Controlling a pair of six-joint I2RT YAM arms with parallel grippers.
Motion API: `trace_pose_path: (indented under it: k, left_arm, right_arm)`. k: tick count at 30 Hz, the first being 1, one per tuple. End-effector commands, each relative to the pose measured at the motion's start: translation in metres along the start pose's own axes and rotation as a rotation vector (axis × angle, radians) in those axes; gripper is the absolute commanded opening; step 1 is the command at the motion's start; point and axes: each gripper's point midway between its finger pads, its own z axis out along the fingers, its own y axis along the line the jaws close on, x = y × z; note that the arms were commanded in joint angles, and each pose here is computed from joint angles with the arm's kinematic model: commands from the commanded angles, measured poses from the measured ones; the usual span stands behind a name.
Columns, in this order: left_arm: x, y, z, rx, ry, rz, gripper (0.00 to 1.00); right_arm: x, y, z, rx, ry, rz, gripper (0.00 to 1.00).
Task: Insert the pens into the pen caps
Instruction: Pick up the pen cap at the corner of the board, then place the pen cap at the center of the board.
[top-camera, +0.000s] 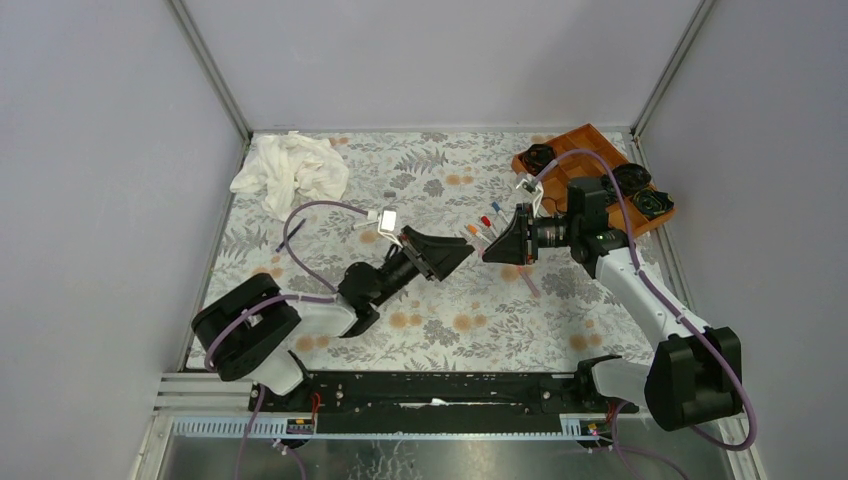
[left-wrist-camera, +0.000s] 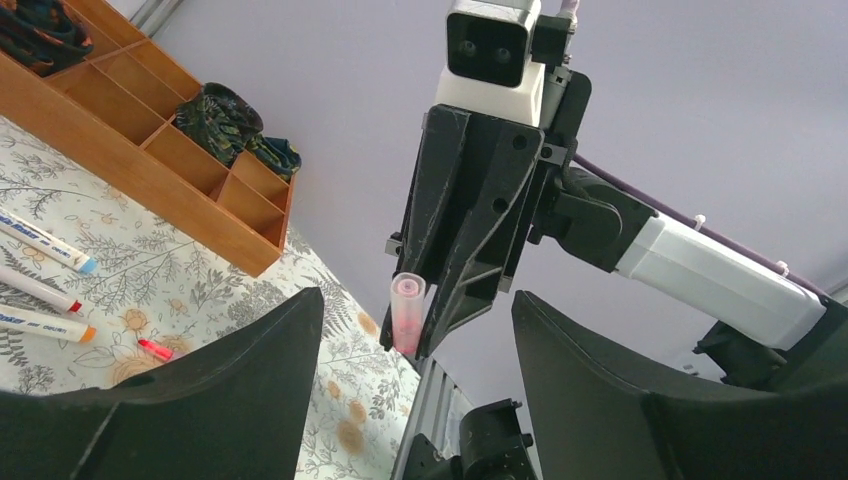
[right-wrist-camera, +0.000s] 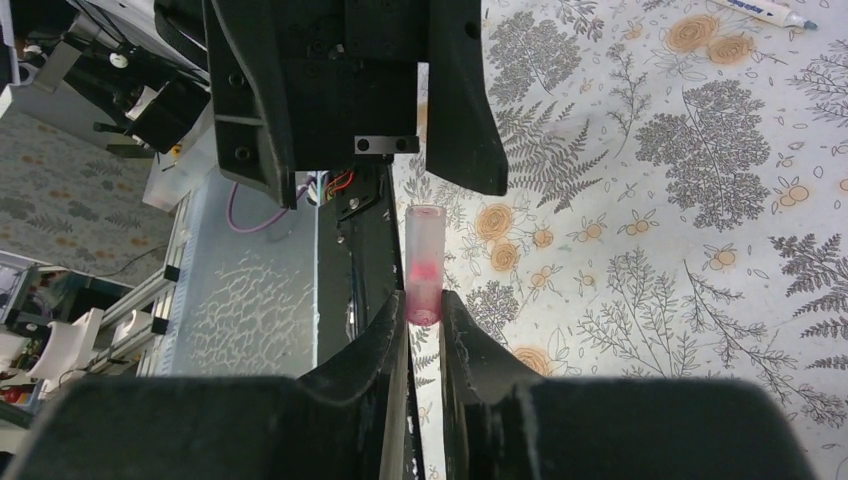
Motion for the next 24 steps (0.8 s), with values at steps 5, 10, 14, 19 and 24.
trace_pose_path:
  k: [5,10,14,19,24]
  left_arm:
    - [0.001,-0.009,0.019,0.014,-0.033,-0.016,0.72]
    - [0.009,-0.014,0.023,0.052,-0.018,-0.036,0.64]
    - [0.012,-0.015,0.025,0.065,-0.013,-0.056,0.53]
    - [0.012,-0.014,0.026,0.061,-0.017,-0.064,0.39]
    - [0.011,-0.015,0.027,0.065,-0.019,-0.078,0.46]
  right_arm:
    - [-0.010,0.018,0.002,-0.075,-0.017,-0.022,0.12]
    - [-0.012,0.021,0.004,-0.103,-0.027,-0.001,0.12]
    - [-0.013,0.023,0.004,-0.113,-0.030,0.007,0.12]
    - [-0.012,0.023,0.004,-0.114,-0.029,0.010,0.12]
    - [-0.007,0.020,0.005,-0.109,-0.023,0.014,0.12]
